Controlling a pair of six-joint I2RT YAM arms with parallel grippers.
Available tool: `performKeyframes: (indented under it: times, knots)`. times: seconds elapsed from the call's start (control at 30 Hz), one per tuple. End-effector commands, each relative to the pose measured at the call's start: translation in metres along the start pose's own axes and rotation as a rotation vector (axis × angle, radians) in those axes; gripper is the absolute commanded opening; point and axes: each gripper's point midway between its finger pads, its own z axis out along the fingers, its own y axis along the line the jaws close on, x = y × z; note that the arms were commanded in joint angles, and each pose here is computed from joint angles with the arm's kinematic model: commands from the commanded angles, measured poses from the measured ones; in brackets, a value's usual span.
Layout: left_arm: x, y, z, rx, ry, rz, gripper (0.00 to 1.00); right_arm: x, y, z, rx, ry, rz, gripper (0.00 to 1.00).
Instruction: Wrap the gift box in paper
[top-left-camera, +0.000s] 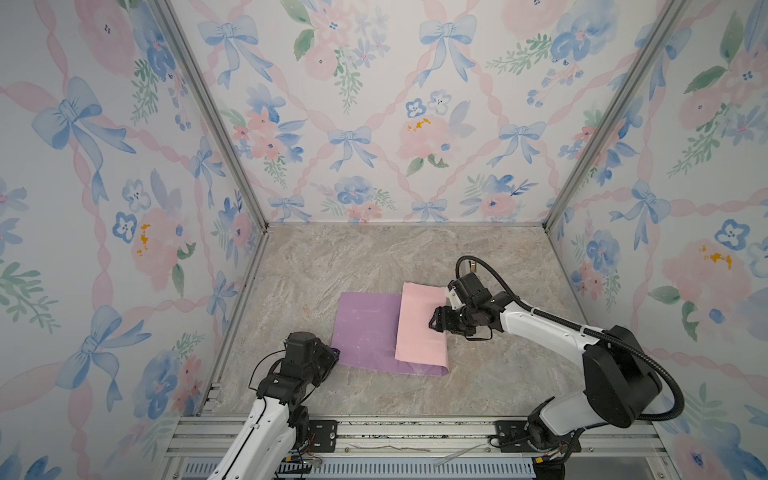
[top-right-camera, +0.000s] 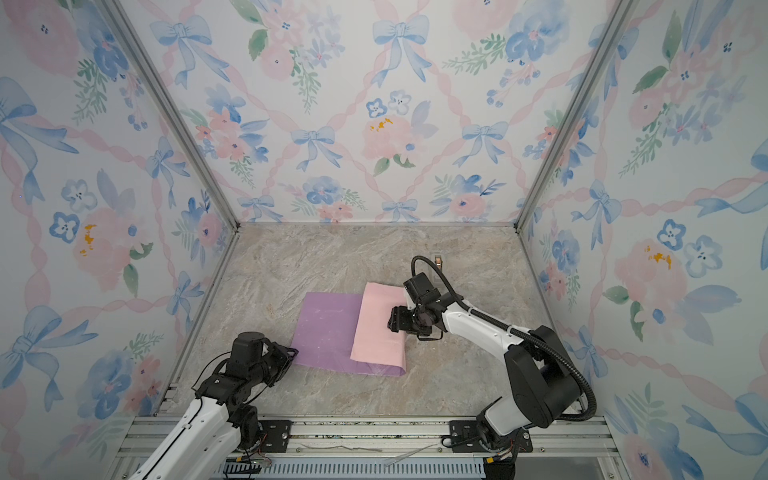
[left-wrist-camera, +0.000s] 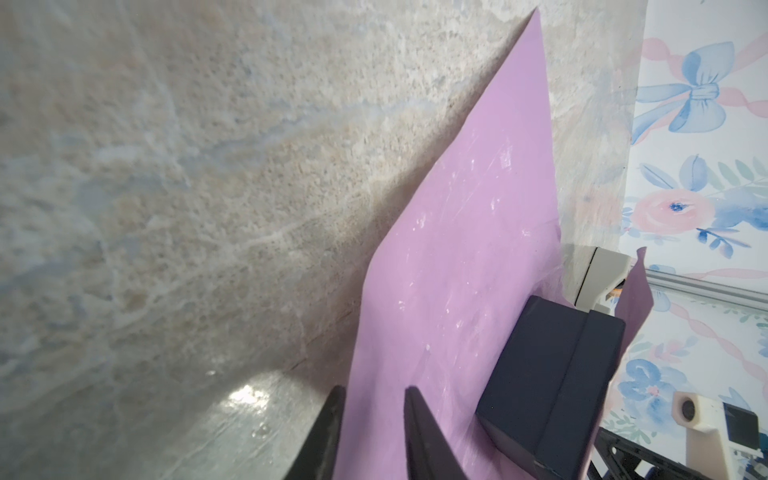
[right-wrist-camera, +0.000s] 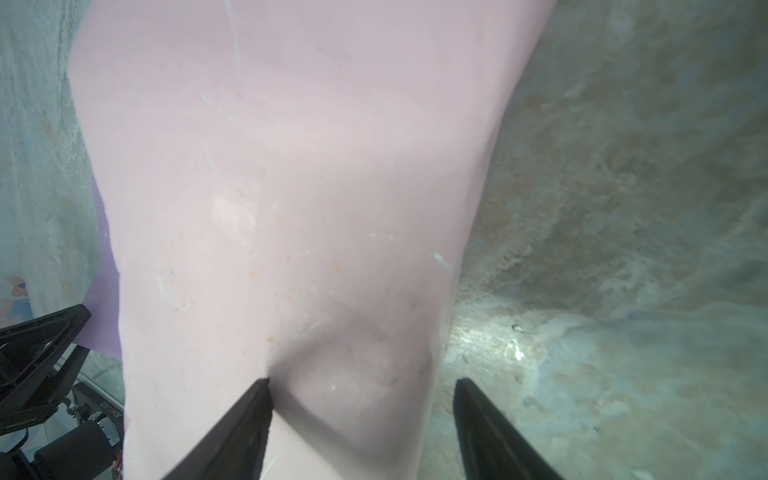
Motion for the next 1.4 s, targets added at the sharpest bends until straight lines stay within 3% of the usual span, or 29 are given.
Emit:
performKeyframes:
  times: [0.0,0.2,0.57,1.0,1.37]
  knots:
    - [-0.006,-0.006,-0.001,0.012,-0.025,0.036,0.19,0.006,-0.004,0.002,0.032,0.010,-0.014,0.71]
    - [-0.010,-0.024,-0.006,0.034,-0.018,0.132,0.00,0.007,-0.005,0.005,0.030,0.016,-0.012,0.71]
    - [0.000,-0.108,-0.032,0.313,0.022,0.520,0.00,0.009,-0.004,0.010,0.022,0.029,-0.019,0.71]
    - [0.086,-0.175,-0.043,0.523,0.229,0.975,0.00,0.007,-0.001,0.012,0.009,0.026,-0.023,0.71]
    - [0.170,-0.175,-0.023,0.583,0.571,1.194,0.00,0.004,0.002,0.010,-0.010,0.010,-0.019,0.71]
